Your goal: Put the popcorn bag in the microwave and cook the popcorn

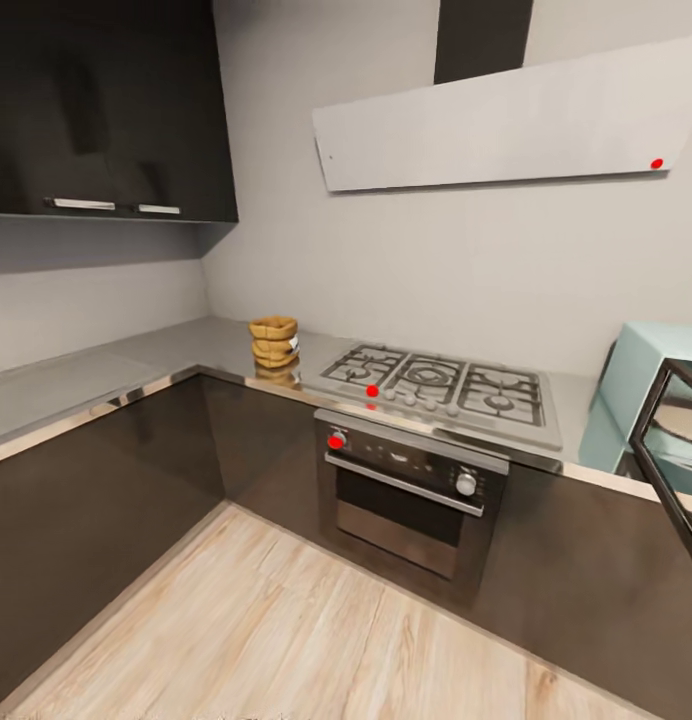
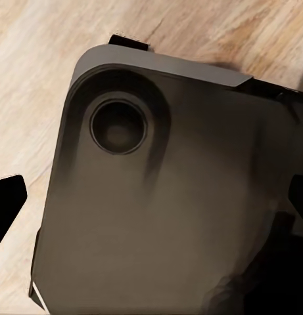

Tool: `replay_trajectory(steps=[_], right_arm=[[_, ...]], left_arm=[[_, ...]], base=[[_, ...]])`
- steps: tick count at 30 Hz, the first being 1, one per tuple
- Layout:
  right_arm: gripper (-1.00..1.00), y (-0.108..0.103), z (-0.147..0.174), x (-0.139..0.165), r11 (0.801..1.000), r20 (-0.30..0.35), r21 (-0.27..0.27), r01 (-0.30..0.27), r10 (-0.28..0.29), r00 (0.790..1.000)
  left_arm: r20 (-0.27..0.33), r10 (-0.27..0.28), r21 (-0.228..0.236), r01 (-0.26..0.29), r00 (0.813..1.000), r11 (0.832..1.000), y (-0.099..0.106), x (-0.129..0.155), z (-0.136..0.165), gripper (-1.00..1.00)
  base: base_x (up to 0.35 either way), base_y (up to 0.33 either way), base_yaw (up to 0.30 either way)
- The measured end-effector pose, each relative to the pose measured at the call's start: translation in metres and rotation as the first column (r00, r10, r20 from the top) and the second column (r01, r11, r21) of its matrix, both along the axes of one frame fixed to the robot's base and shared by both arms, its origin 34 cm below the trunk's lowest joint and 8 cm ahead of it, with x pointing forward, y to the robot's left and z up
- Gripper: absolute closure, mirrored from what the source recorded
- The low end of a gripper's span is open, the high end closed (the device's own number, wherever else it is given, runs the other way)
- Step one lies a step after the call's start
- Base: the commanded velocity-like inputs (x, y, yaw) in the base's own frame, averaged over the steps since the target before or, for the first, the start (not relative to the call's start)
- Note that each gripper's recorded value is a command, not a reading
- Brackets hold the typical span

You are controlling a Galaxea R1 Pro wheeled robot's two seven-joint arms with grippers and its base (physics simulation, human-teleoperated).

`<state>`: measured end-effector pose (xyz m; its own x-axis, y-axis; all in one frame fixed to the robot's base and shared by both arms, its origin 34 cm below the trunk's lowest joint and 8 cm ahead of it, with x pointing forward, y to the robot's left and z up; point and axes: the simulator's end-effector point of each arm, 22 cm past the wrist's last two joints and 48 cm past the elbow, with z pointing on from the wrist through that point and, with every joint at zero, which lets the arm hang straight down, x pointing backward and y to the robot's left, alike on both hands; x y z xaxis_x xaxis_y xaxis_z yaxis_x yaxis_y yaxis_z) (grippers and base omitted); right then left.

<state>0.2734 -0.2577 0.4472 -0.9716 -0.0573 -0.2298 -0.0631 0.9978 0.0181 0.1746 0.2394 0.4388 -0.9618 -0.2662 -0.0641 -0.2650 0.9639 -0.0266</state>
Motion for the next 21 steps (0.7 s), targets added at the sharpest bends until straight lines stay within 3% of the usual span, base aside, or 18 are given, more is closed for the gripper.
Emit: replay_trajectory(steps=[14, 21], right_arm=[[-1.0, -0.0024, -0.0001, -0.0003, 1.0, -0.001, -0.003, 0.001, -0.001, 1.0], [-1.0, -0.0058, 0.0005, 0.0013, 1.0, 0.006, -0.007, 0.0, 0.0, 1.0]], left_arm=[[-0.001, -0.001, 0.001, 0.001, 1.0, 1.0, 0.0009, -0.0004, 0.0, -1.0], [0.0, -0.002, -0.003, 0.002, 1.0, 1.0, 0.0003, -0.0003, 0.0, -1.0]], base=[[0.0, 0.0, 0.27], [0.083, 0.0, 0.045]])
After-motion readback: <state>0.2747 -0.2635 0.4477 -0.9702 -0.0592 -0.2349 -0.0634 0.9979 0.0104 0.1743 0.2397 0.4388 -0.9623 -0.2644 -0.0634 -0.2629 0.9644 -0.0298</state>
